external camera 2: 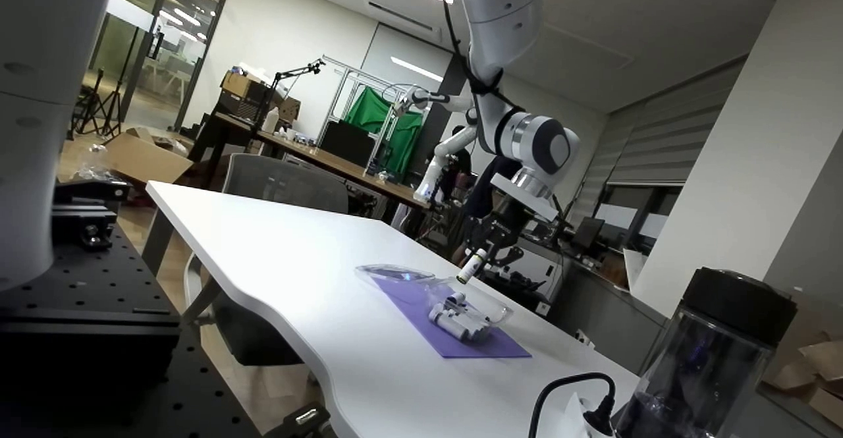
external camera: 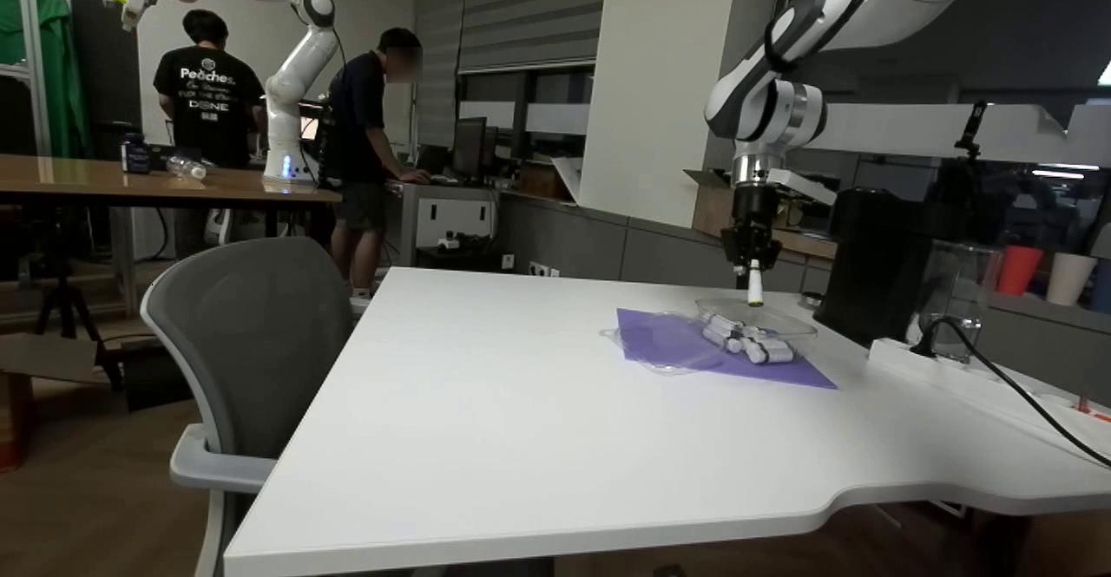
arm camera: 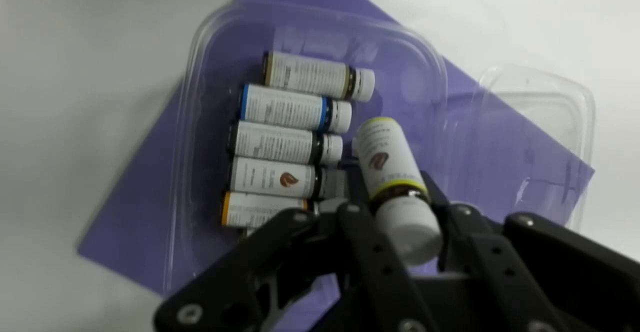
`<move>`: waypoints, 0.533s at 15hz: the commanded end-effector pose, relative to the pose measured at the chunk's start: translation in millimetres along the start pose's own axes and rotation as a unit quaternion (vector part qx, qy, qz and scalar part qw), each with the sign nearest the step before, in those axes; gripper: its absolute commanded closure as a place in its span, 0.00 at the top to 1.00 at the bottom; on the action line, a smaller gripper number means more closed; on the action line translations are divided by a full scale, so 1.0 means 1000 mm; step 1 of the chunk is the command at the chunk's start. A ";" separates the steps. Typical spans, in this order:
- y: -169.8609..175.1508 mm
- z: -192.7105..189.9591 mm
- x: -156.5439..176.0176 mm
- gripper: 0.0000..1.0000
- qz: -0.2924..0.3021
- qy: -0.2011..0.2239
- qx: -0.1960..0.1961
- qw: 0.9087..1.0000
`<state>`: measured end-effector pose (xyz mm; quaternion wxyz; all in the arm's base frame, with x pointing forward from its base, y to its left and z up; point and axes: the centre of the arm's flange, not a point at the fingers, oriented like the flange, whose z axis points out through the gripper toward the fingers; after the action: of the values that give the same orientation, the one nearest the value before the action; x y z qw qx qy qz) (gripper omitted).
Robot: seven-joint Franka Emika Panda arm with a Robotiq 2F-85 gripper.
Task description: Pick the bottle on the table and put it in the box
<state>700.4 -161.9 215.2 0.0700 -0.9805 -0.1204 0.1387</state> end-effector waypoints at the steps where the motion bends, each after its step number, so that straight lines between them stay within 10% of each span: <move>1: 0.010 0.009 -0.037 0.36 0.040 -0.028 0.022 0.999; 8: -0.006 0.000 -0.041 0.93 0.027 0.071 -0.019 0.997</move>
<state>679.1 -189.4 206.6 0.0739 -0.9859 -0.0900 0.1204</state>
